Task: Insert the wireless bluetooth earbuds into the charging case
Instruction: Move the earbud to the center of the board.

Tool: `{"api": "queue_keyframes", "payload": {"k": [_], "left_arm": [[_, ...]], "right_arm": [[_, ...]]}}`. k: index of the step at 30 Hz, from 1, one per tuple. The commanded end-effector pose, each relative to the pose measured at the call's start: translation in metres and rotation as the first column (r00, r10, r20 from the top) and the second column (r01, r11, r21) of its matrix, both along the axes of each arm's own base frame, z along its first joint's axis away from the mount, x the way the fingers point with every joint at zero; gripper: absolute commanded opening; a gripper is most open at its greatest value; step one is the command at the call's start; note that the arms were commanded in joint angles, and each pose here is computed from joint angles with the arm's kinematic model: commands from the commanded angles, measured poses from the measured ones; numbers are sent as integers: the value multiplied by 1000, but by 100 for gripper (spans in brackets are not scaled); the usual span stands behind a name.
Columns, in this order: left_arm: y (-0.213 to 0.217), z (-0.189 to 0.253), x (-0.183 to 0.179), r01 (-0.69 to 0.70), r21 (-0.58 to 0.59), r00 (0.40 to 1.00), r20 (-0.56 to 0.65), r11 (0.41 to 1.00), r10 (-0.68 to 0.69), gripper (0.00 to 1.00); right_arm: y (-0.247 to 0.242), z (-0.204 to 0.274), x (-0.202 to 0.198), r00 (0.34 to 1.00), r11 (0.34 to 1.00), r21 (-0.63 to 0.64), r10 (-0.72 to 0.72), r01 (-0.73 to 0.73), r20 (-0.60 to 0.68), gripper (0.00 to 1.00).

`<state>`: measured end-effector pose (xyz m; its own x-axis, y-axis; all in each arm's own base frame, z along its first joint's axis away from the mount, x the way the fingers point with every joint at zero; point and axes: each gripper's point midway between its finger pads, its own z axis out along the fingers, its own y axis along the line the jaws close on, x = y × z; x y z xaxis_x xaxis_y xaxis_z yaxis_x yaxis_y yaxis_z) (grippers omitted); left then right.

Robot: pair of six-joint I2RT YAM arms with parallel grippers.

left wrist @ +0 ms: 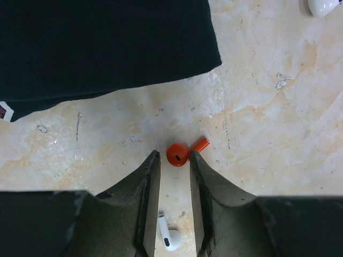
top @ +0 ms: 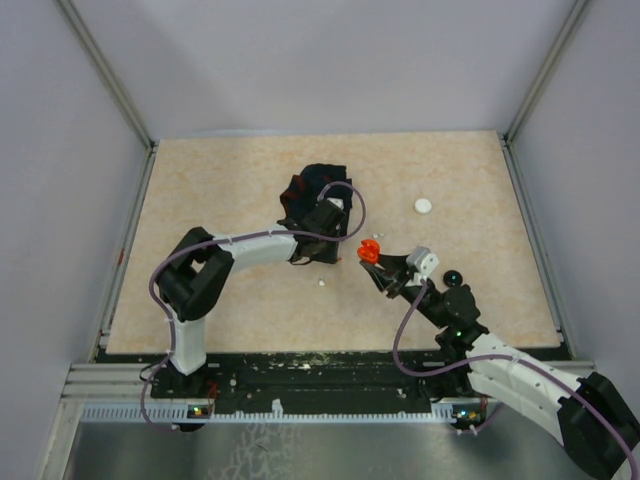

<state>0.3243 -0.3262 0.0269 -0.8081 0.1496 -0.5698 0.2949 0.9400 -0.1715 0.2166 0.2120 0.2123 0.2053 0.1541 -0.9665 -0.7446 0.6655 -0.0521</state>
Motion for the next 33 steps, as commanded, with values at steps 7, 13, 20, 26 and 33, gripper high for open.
{"api": "queue_keyframes", "payload": {"k": [7,13,20,26,33], "left_arm": [[7,-14,-4,-16,40,999,-51,999,18,28],[30,-5,-7,7,126,1000,-10,992,-5,23],[64,5,-18,127,266,992,-18,956,-127,23],[90,6,-23,177,335,984,-64,926,-164,29],[102,18,-10,62,311,998,-20,948,-59,44]], "right_arm": [[-3,15,-1,999,1000,29,-9,8,49,0],[-2,15,-1,999,1000,27,-3,2,50,0],[-1,15,-2,999,1000,25,3,-4,51,0],[1,16,-2,999,1000,25,11,-12,50,0],[2,17,-3,999,999,27,20,-21,49,0]]}}
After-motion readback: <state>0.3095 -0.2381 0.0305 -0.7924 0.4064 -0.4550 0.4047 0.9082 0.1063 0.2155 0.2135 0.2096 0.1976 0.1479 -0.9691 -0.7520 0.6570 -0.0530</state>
